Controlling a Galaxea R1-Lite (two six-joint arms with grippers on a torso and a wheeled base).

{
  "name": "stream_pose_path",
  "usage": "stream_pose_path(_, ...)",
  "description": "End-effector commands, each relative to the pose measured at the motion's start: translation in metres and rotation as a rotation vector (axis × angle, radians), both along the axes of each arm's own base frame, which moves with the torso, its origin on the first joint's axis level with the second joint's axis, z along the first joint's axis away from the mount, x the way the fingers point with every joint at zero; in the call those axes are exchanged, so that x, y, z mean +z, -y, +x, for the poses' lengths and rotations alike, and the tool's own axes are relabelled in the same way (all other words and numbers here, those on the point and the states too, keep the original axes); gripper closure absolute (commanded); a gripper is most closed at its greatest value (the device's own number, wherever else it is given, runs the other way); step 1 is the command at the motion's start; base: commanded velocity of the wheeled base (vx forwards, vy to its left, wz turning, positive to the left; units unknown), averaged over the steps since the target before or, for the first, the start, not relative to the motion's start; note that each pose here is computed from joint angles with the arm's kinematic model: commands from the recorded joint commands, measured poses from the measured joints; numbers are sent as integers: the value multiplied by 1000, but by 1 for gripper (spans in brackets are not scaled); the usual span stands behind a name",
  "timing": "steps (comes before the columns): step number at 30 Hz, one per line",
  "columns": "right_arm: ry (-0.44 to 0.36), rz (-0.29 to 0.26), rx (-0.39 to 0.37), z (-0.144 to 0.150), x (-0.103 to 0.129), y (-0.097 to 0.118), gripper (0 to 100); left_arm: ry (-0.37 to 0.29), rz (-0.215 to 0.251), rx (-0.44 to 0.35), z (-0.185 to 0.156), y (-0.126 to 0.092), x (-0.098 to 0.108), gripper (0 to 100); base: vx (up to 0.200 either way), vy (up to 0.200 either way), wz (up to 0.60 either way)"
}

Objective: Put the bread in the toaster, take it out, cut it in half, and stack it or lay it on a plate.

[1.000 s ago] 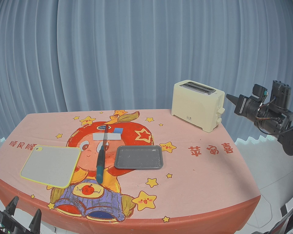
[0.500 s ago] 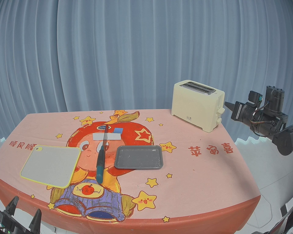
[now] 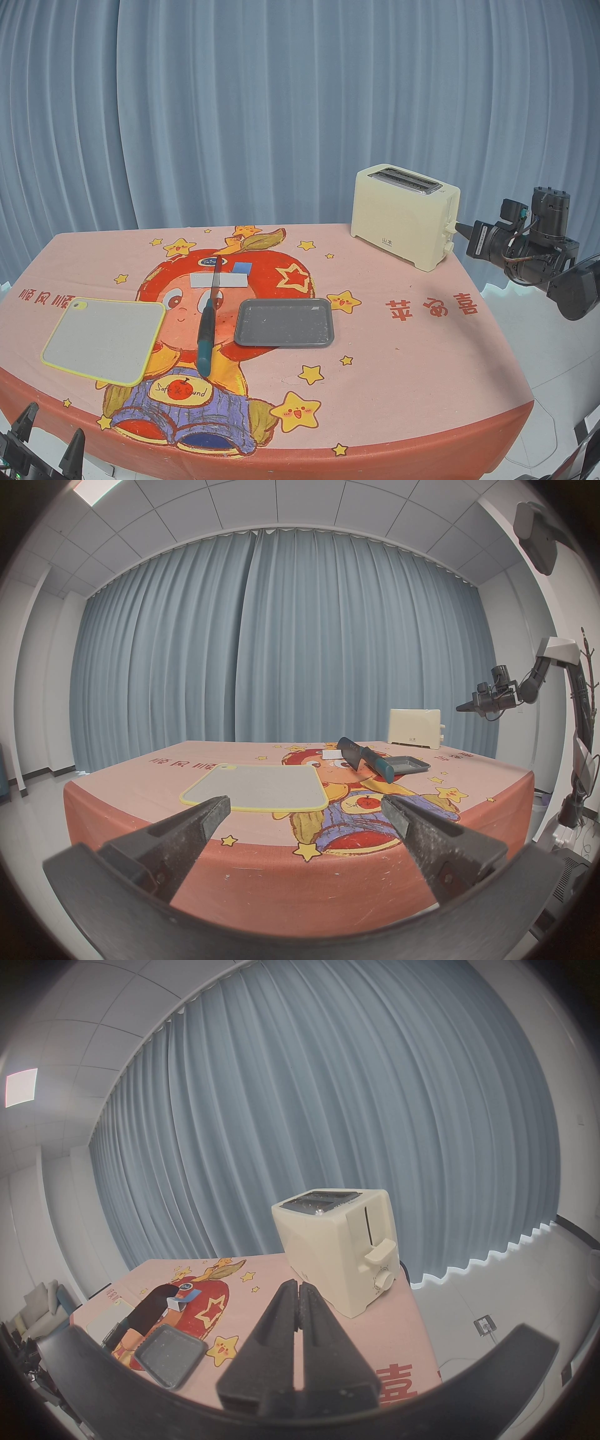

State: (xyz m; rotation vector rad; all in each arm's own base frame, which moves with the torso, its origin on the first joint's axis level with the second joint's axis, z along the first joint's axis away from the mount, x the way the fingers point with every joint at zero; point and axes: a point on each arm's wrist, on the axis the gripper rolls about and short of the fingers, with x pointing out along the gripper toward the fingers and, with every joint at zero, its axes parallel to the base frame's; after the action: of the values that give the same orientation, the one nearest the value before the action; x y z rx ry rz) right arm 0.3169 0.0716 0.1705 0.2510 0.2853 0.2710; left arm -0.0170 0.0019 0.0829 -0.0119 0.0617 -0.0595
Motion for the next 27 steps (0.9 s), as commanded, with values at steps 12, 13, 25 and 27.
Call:
stream_pose_path(12, -70, -11, -5, 13, -25, -1, 100, -18, 1, 0, 1, 0, -5, 0, 0, 0, 0)
stream_pose_path(13, -73, -3, -3, 14, -24, -1, 100, -18, 1, 0, 1, 0, -5, 0, 0, 0, 0)
stream_pose_path(25, -126, -3, -16, 26, -43, 8, 100, -18, 1, 0, 1, 0, -5, 0, 0, 0, 0)
stream_pose_path(27, -132, -3, -19, 28, -46, 8, 100, -18, 1, 0, 1, 0, -5, 0, 0, 0, 0)
